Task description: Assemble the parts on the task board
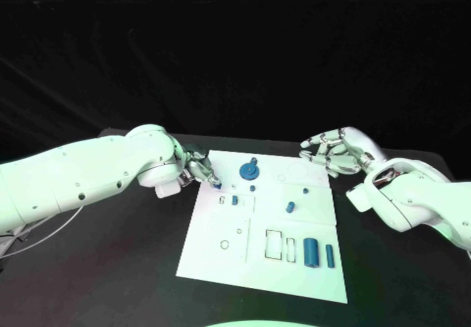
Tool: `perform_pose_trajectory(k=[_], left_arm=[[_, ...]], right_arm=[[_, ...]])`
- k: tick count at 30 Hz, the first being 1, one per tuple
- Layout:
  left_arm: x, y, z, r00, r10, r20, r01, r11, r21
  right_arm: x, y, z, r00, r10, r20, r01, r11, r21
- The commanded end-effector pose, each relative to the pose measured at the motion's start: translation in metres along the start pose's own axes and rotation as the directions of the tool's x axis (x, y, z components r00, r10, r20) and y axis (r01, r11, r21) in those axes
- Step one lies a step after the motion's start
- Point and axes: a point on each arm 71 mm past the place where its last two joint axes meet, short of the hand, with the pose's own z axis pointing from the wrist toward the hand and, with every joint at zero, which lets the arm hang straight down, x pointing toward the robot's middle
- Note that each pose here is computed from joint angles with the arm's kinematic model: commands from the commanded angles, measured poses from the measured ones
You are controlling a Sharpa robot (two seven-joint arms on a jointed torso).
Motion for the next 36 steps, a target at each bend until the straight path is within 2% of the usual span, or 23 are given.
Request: perform_pose_trajectory(k=[1, 13, 18, 23, 36], left_arm=[[0.0031, 0.0015, -0.0005, 0.996, 0.028, 0.088, -0.026, 0.999, -0.024], [0.0175, -0.0024, -0.0020, 0.976, 0.082, 0.201, -0.090, 0.996, 0.028], [0.0225, -0.0046, -0.0021, 0.969, 0.109, 0.223, -0.122, 0.992, 0.044], [0.0280, -0.0048, -0.0012, 0.969, 0.124, 0.215, -0.137, 0.990, 0.045], [0.0390, -0.0052, 0.0003, 0.975, 0.183, 0.125, -0.187, 0.982, 0.021]], right_arm=[[0.001, 0.001, 0.000, 1.000, -0.002, -0.010, 0.002, 1.000, -0.010], [0.001, 0.001, -0.001, 1.000, 0.000, -0.020, 0.000, 1.000, -0.013], [0.001, 0.001, -0.002, 1.000, 0.000, -0.022, 0.000, 1.000, -0.014], [0.001, 0.001, -0.002, 1.000, 0.000, -0.021, 0.000, 1.000, -0.013], [0.001, 0.001, -0.002, 1.000, -0.001, -0.021, 0.000, 1.000, -0.013]])
